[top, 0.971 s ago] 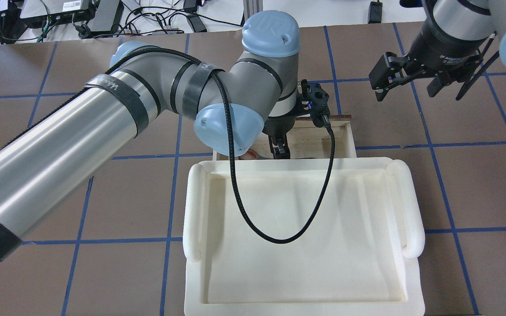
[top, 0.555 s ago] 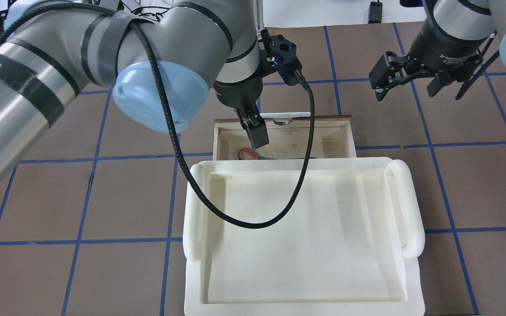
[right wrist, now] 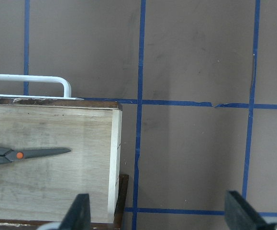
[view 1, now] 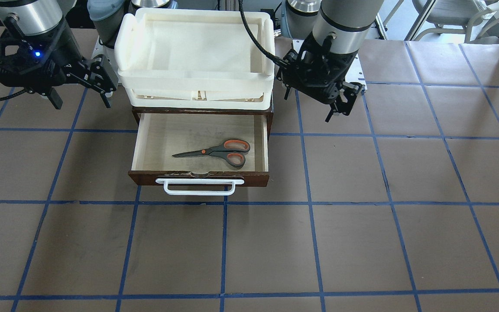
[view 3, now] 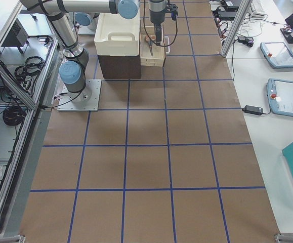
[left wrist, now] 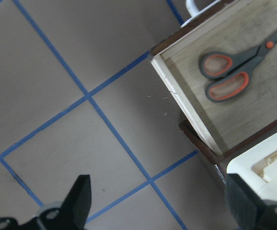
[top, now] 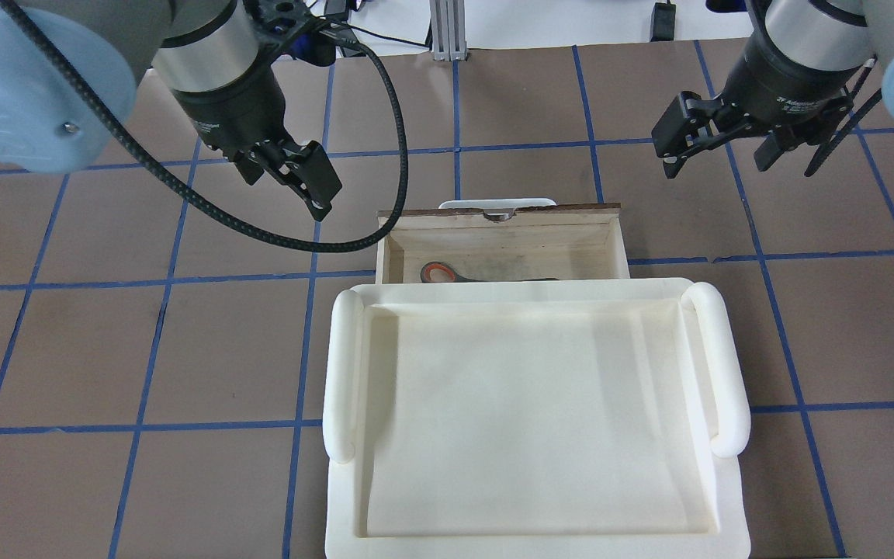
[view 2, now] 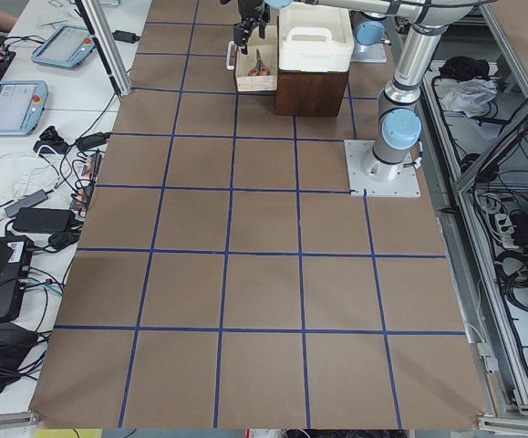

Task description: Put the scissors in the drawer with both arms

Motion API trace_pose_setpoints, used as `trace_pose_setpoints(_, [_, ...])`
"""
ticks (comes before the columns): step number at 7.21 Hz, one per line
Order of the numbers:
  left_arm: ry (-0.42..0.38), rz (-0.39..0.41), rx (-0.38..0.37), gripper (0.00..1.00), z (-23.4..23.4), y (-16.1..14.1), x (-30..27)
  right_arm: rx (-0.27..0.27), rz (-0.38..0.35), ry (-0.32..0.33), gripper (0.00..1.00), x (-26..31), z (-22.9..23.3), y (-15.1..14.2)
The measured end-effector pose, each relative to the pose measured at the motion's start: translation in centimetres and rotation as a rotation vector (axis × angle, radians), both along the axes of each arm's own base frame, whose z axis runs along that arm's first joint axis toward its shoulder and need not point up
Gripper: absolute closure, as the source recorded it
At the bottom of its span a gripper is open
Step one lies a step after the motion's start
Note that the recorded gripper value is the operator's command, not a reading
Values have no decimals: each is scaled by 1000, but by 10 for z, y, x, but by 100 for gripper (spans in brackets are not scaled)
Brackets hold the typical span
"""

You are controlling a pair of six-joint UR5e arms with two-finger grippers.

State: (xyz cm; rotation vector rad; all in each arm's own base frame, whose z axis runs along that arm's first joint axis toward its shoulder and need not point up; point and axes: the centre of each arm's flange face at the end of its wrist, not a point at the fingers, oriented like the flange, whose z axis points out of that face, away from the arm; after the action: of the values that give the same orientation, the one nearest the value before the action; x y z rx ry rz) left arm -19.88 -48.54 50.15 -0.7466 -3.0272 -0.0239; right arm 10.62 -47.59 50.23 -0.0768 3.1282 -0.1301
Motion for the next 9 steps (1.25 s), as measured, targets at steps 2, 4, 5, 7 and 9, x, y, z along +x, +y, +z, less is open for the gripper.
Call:
trace_pose_setpoints(2, [-11, 227, -35, 0, 20, 11, 15, 0, 0, 0, 0, 0, 0, 0])
trace_pose_setpoints(4, [-4, 325, -31, 2, 24, 15, 32, 0, 0, 0, 0, 0, 0, 0])
trace_pose_setpoints(5, [3, 363, -19, 2, 22, 14, 46, 0, 0, 0, 0, 0, 0, 0])
trace_pose_setpoints(7, [10, 419, -27, 2, 26, 18, 59, 0, 0, 0, 0, 0, 0, 0])
trace_pose_setpoints(9, [-15, 455, -38, 2, 30, 23, 67, 0, -1, -1, 0, -1, 0, 0])
